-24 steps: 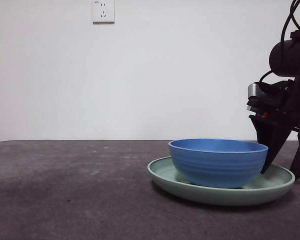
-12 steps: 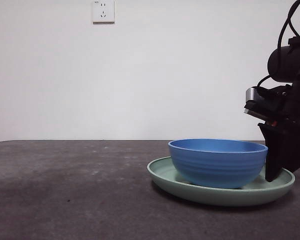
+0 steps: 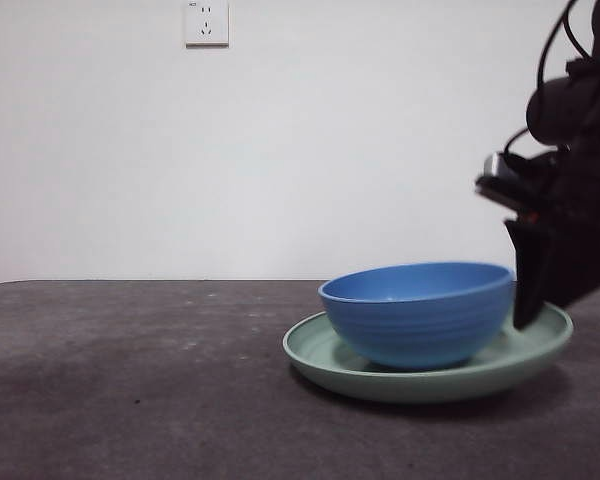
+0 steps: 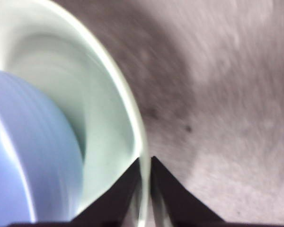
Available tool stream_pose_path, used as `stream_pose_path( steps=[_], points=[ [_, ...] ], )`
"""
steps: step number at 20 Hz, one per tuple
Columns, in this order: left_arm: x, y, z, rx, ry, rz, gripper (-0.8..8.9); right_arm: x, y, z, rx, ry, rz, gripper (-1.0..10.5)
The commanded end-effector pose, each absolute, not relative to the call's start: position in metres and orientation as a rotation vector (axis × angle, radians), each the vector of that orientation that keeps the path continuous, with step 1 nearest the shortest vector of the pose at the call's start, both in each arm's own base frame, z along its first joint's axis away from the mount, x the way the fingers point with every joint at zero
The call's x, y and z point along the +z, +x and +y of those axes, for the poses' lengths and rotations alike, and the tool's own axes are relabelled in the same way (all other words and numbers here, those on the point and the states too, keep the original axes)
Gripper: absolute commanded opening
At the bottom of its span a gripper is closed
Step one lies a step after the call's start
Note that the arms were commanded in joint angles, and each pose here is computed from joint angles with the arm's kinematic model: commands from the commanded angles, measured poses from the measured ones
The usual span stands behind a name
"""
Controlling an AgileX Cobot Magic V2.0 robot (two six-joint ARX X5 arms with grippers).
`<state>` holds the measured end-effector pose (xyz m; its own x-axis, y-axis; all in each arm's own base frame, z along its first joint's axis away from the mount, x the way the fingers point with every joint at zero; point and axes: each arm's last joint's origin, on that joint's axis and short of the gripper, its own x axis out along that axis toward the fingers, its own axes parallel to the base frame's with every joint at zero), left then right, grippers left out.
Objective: Pick up the blue bowl, put it on the green plate, put it on desk
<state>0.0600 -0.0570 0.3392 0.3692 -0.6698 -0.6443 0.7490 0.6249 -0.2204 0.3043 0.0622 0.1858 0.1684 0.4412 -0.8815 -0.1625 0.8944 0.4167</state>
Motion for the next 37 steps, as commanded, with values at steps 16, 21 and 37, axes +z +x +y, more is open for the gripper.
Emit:
stream_pose_path(
  steps=[16, 21, 37],
  points=[
    [0.343, 0.061, -0.058, -0.930, 0.116, 0.743, 5.60, 0.205, 0.323, 0.151, 0.606, 0.306, 1.222, 0.2],
    [0.343, 0.061, -0.058, -0.930, 0.116, 0.743, 5.60, 0.178, 0.328, 0.159, 0.584, 0.307, 1.296, 0.2],
    [0.343, 0.060, -0.058, -0.929, 0.116, 0.747, 5.60, 0.169, 0.332, 0.157, 0.566, 0.270, 1.303, 2.2]
  ],
)
